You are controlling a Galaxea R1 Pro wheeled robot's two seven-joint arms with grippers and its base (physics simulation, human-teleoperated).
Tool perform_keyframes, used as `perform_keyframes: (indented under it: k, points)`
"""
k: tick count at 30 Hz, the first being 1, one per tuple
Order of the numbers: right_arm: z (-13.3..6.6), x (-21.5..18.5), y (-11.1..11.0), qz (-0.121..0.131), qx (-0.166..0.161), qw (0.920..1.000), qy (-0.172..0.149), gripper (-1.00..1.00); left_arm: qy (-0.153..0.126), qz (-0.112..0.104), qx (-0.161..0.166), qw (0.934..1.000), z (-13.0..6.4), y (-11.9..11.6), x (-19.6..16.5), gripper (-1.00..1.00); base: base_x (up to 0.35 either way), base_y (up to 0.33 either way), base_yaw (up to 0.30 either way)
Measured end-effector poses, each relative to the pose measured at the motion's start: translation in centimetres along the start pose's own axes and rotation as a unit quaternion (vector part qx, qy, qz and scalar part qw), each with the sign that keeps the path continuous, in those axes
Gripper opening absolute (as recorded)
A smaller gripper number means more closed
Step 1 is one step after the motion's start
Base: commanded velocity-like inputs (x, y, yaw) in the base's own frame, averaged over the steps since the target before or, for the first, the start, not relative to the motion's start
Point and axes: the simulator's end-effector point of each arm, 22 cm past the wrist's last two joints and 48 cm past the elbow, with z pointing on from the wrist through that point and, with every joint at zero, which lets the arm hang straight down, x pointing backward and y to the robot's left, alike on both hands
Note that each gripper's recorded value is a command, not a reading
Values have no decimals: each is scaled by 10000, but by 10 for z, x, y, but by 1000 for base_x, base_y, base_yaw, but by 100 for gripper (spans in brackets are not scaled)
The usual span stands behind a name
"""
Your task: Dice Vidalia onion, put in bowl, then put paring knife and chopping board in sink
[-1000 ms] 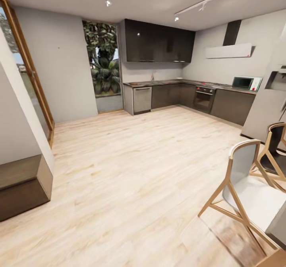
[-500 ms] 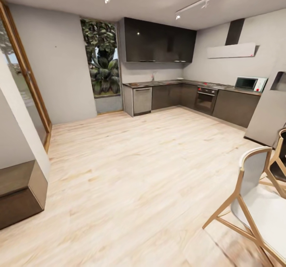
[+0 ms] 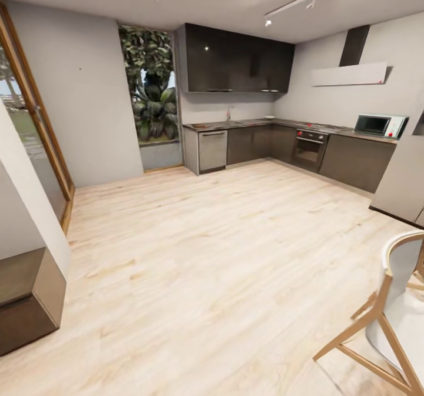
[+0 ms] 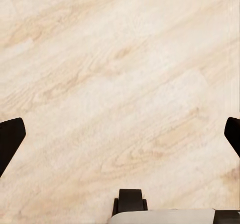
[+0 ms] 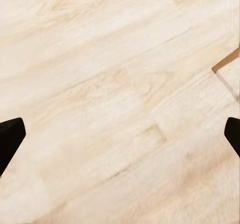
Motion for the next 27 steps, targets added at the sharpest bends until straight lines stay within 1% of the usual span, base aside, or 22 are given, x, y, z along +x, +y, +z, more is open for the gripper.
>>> perform_keyframes:
  k: [27]
  points:
    - [0,0,-1,12,17,10000,0,100,1,5,-4,10000,0,1,0,100,280,156,0]
